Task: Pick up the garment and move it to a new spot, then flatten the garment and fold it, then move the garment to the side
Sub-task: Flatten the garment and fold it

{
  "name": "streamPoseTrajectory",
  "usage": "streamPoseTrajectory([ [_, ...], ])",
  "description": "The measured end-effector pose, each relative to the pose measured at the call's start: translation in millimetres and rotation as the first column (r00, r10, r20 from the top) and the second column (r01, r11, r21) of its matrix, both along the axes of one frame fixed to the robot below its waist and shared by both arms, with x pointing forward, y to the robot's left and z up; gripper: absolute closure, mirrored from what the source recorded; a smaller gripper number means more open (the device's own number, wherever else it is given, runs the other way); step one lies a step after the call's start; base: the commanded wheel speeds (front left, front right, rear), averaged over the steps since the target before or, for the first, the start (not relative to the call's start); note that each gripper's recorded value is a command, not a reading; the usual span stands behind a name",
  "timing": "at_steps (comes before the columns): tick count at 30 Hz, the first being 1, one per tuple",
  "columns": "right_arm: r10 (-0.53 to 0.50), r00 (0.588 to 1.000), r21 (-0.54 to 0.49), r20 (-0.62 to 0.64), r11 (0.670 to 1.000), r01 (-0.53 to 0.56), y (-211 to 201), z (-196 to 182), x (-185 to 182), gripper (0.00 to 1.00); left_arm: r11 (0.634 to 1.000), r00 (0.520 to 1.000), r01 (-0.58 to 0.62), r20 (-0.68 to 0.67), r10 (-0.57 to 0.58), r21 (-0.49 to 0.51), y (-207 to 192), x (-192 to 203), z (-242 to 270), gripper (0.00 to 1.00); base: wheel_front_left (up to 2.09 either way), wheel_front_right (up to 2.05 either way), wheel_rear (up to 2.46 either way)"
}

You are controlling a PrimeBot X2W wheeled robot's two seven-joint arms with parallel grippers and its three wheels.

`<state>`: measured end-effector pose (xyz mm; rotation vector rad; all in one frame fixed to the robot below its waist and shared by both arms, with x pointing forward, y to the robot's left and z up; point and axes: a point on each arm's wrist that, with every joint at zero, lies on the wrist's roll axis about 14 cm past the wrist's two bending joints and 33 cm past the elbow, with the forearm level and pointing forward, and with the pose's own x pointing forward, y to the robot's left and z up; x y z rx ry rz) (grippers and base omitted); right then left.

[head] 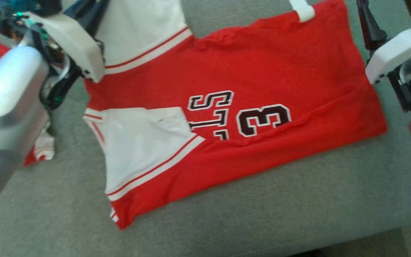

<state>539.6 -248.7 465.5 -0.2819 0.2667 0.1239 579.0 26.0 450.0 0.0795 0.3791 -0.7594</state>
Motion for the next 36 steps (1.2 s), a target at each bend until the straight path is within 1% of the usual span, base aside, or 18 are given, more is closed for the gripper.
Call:
streamPoseTrajectory([
  [5, 0.013, 0.987, -0.024, -0.158, 1.000, -0.017, 5.7, -35.4, 1.8, 0.00, 1.000, 0.998, 0.025, 0.054, -0.024, -0.009, 4.7, -15.8, 19.6, 1.00, 0.00, 0.00, 0.00],
  [10, 0.025, 0.966, -0.065, -0.259, 0.997, -0.044, 10.9, -58.9, 13.0, 0.00, 1.000, 0.997, 0.028, 0.069, -0.028, -0.003, 13.9, -28.9, 24.1, 1.00, 0.00, 0.00, 0.00],
  [16, -0.020, 0.925, -0.115, -0.380, 0.993, -0.025, 2.7, -90.2, 19.2, 0.00, 1.000, 0.999, 0.021, 0.050, -0.021, 0.002, 21.7, -39.2, 17.4, 1.00, 0.00, 0.00, 0.00],
  [18, -0.033, 0.914, -0.128, -0.405, 0.992, -0.021, 0.0, -98.3, 19.0, 0.00, 1.000, 0.999, 0.018, 0.048, -0.018, 0.001, 22.8, -40.2, 16.5, 1.00, 0.00, 0.00, 0.00],
  [26, -0.075, 0.900, -0.157, -0.430, 0.988, 0.007, -10.4, -102.6, 27.8, 0.00, 1.000, 0.999, 0.017, 0.035, -0.017, 0.001, 22.3, -40.2, 10.4, 1.00, 0.00, 0.00, 0.00],
  [27, -0.082, 0.894, -0.160, -0.441, 0.987, 0.012, -11.8, -104.4, 27.3, 0.26, 1.000, 0.999, 0.019, 0.033, -0.019, 0.000, 21.7, -40.1, 9.5, 1.00, 0.00, 0.00, 0.00],
  [28, -0.085, 0.890, -0.163, -0.448, 0.986, 0.012, -11.9, -105.5, 27.3, 0.90, 1.000, 0.999, 0.020, 0.032, -0.020, 0.000, 21.5, -39.8, 8.5, 1.00, 0.00, 0.00, 0.00],
  [29, -0.085, 0.888, -0.166, -0.452, 0.986, 0.010, -11.2, -105.4, 28.2, 1.00, 1.000, 0.999, 0.020, 0.030, -0.020, 0.000, 21.1, -39.5, 7.6, 1.00, 0.00, 0.00, 0.00],
  [31, -0.082, 0.888, -0.160, -0.452, 0.987, 0.009, -9.3, -105.8, 28.5, 1.00, 1.000, 1.000, 0.016, 0.027, -0.016, 0.005, 22.0, -37.6, 5.4, 1.00, 0.00, 0.00, 0.00],
  [36, -0.086, 0.910, -0.112, -0.405, 0.993, 0.044, -12.5, -97.4, 31.1, 1.00, 0.999, 0.999, -0.021, 0.029, 0.020, 0.045, 32.9, -27.5, -3.1, 1.00, 0.00, 0.00, 0.00],
])
